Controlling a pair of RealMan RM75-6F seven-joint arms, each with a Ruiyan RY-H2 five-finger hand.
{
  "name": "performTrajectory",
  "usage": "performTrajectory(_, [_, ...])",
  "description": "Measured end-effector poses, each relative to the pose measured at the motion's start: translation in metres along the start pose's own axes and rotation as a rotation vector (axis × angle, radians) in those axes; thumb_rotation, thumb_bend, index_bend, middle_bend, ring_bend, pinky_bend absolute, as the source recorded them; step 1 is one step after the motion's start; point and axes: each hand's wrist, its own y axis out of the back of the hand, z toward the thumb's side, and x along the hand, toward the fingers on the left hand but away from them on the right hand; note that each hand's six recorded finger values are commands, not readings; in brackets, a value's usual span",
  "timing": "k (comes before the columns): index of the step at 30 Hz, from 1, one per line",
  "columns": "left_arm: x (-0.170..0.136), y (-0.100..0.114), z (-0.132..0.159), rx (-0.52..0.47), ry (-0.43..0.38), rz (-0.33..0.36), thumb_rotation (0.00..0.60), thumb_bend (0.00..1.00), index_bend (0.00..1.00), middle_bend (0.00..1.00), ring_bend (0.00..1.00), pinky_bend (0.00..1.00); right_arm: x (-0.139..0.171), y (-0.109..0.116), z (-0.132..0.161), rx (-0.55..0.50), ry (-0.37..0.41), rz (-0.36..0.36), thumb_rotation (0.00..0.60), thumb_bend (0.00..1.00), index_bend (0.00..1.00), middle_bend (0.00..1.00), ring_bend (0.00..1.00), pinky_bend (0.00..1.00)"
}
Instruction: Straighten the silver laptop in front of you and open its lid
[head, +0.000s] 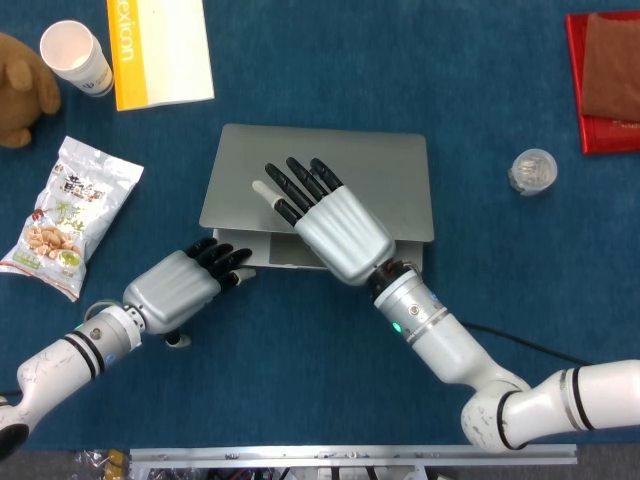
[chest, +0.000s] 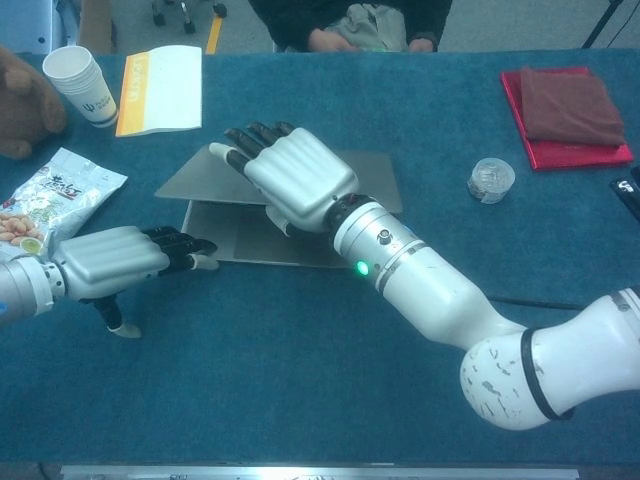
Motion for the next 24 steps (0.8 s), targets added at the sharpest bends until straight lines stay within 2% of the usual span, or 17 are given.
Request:
performTrajectory(12, [-0.001, 0.0, 0.001, 0.012, -0.003, -0.003, 0.596, 0.11, 0.0, 0.0, 0.0, 0.04, -0.001, -0.002, -0.006, 0.003, -0.024, 0.008, 0.6, 0.43, 0.0, 0.03, 0.01, 0.15])
performTrajectory(24, [0.001, -0.001, 0.004, 0.015, -0.012, -0.005, 0.593, 0.11, 0.0, 0.0, 0.0, 0.04, -0.002, 0.01, -0.012, 0.01, -0.041, -0.017, 0.6, 0.43, 0.0, 0.03, 0.01, 0.15])
